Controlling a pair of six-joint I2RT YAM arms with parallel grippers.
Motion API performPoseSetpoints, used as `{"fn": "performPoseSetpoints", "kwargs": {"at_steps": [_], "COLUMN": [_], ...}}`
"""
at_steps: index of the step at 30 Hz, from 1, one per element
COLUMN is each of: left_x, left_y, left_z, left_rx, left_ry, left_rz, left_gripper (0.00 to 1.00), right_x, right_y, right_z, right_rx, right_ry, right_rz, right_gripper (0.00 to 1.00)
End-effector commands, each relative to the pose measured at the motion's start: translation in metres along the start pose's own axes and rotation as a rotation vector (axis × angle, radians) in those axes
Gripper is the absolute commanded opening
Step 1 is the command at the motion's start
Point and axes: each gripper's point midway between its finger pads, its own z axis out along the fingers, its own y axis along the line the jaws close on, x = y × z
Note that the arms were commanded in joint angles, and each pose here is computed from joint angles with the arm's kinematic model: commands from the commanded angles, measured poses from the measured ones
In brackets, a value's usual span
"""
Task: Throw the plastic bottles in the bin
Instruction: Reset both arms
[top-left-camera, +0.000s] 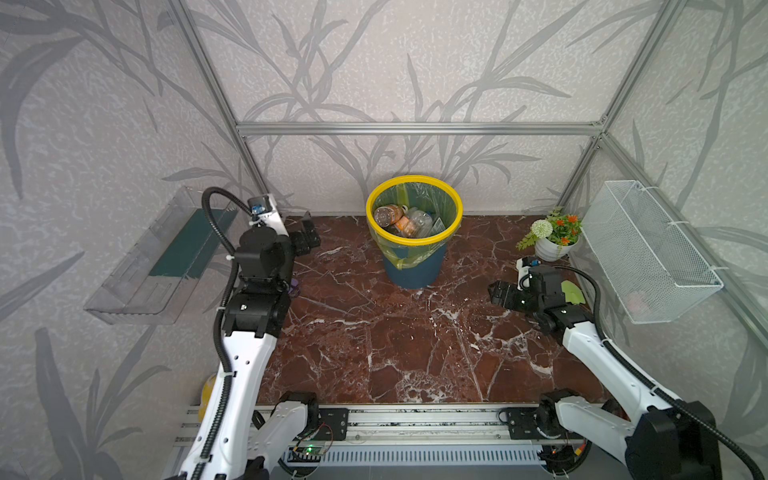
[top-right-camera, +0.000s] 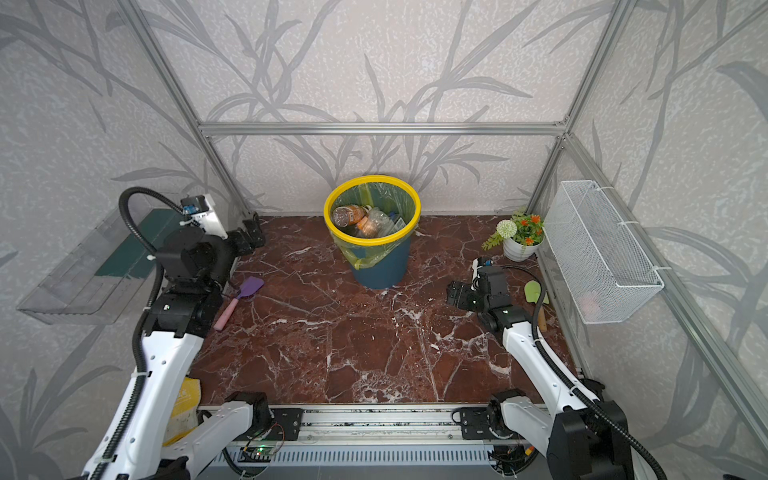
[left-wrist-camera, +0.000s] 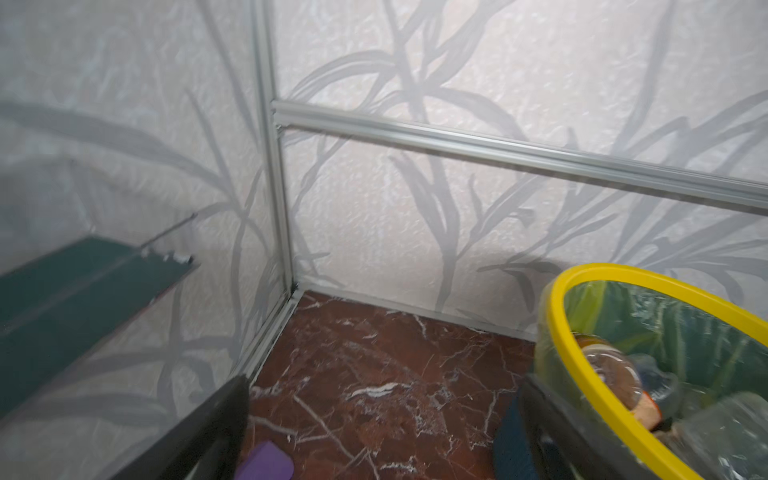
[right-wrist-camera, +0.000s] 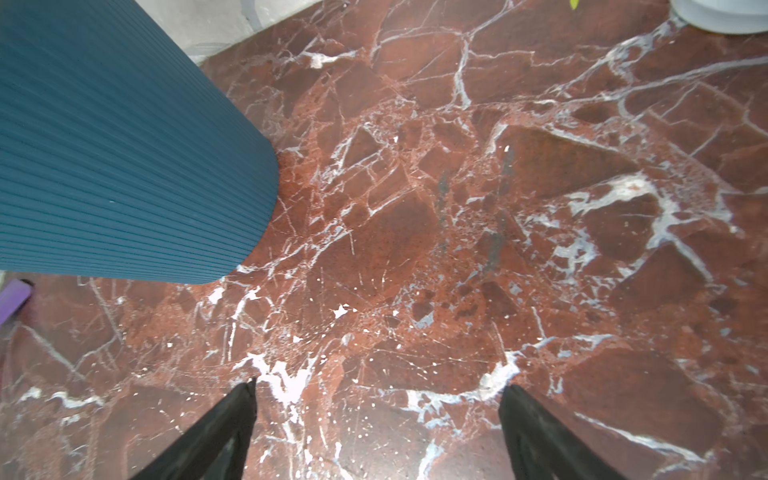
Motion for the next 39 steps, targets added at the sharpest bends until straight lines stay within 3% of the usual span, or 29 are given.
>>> {"fn": "performPoseSetpoints", "kwargs": {"at_steps": [1, 6, 12, 21, 26, 31, 33, 35, 39], "left_x": [0.082, 0.155, 0.19, 0.239, 0.257, 0.268, 0.27, 0.273, 0.271], "left_y": [0.049, 0.092, 0.108, 0.088, 0.061, 0.041, 0.041, 0.043, 0.044], "left_z": [0.02, 0.023, 0.034, 0.076, 0.108, 0.1, 0.102, 0.103, 0.104], "left_rx": [-0.241, -0.448, -0.508, -0.348, -0.205, -0.06, -0.053, -0.054, -0.049], "left_ry": [0.121, 0.146, 0.142, 0.17, 0.239, 0.185, 0.164, 0.233, 0.216], "left_rz": [-0.139, -0.16, -0.043, 0.141, 0.199, 0.223, 0.224, 0.212, 0.201], "left_gripper": [0.99, 0.99, 0.99, 0.99, 0.94, 0.94, 0.96, 0.97, 0.99], "right_x": [-0.018, -0.028, -0.042, -0.045, -0.05, -0.039, -0.04, -0.036, -0.039], "right_y": [-0.014, -0.058, -0.087, -0.088, -0.076, -0.059, -0.058, -0.063, -0.061], "right_z": [-0.004, -0.011, -0.022, 0.013, 0.045, 0.068, 0.071, 0.071, 0.071], "right_rx": [0.101, 0.33, 0.48, 0.456, 0.392, 0.286, 0.279, 0.294, 0.295], "right_ry": [-0.063, -0.215, -0.447, -0.599, -0.57, -0.469, -0.524, -0.476, -0.51], "right_rz": [-0.046, -0.041, -0.128, -0.227, -0.313, -0.397, -0.414, -0.388, -0.403], "right_gripper": [0.93, 0.95, 0.97, 0.97, 0.97, 0.96, 0.98, 0.99, 0.99]}}
